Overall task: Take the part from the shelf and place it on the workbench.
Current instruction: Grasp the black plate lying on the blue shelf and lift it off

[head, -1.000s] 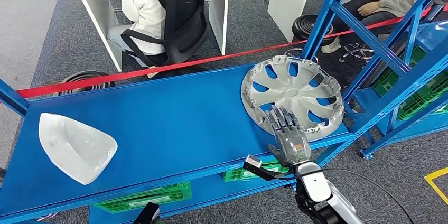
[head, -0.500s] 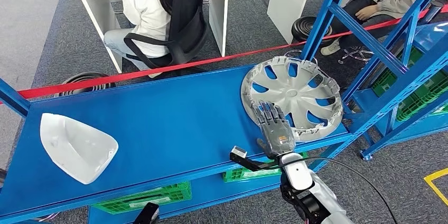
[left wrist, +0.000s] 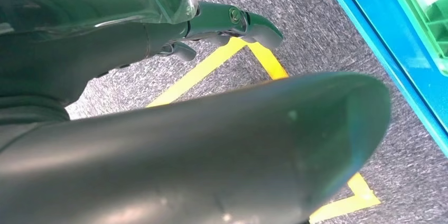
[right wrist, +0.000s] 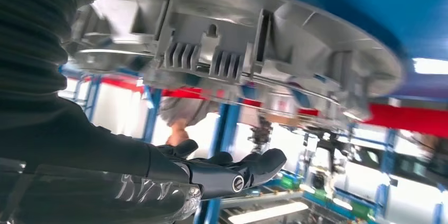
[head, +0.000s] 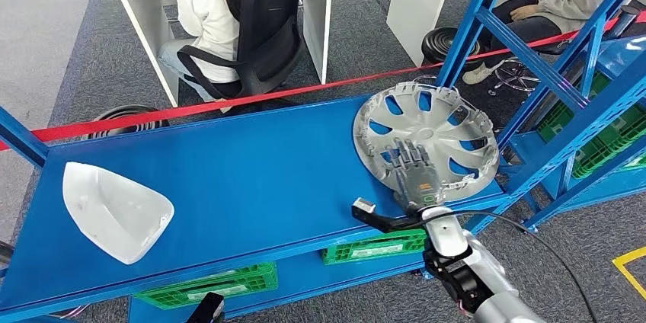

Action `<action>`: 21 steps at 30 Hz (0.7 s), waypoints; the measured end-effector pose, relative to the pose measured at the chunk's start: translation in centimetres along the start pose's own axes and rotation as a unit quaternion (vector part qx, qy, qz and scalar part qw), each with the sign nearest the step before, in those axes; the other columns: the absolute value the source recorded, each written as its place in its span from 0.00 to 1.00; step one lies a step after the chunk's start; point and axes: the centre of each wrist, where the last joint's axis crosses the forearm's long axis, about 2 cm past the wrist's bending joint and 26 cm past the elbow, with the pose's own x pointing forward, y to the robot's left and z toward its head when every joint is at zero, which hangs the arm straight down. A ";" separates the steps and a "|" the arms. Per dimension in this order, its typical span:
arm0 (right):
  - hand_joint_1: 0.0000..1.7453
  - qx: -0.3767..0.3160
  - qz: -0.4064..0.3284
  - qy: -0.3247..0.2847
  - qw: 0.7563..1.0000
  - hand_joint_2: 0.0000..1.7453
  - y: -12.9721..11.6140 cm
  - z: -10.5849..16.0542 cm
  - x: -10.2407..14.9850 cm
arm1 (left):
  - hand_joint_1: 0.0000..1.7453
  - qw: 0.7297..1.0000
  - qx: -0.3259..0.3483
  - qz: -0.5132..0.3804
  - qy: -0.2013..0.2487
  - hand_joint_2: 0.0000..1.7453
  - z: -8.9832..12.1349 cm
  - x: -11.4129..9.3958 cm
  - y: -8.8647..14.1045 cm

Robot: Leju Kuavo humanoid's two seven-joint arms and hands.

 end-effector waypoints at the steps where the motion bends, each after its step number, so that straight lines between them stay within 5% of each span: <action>1: 0.00 0.006 0.002 0.009 1.000 1.00 0.2 0.3 -1.0 | 0.00 1.000 0.001 0.000 0.000 0.00 0.0 -0.1 0.1; 13: 0.00 0.116 -0.026 0.053 0.992 1.00 0.5 3.2 -9.5 | 0.00 1.000 0.010 0.013 -0.012 0.00 0.0 0.1 0.6; 21: 0.00 0.254 -0.156 0.044 0.953 1.00 -3.7 6.3 -18.5 | 0.00 0.999 0.016 0.019 -0.023 0.00 0.0 0.3 1.0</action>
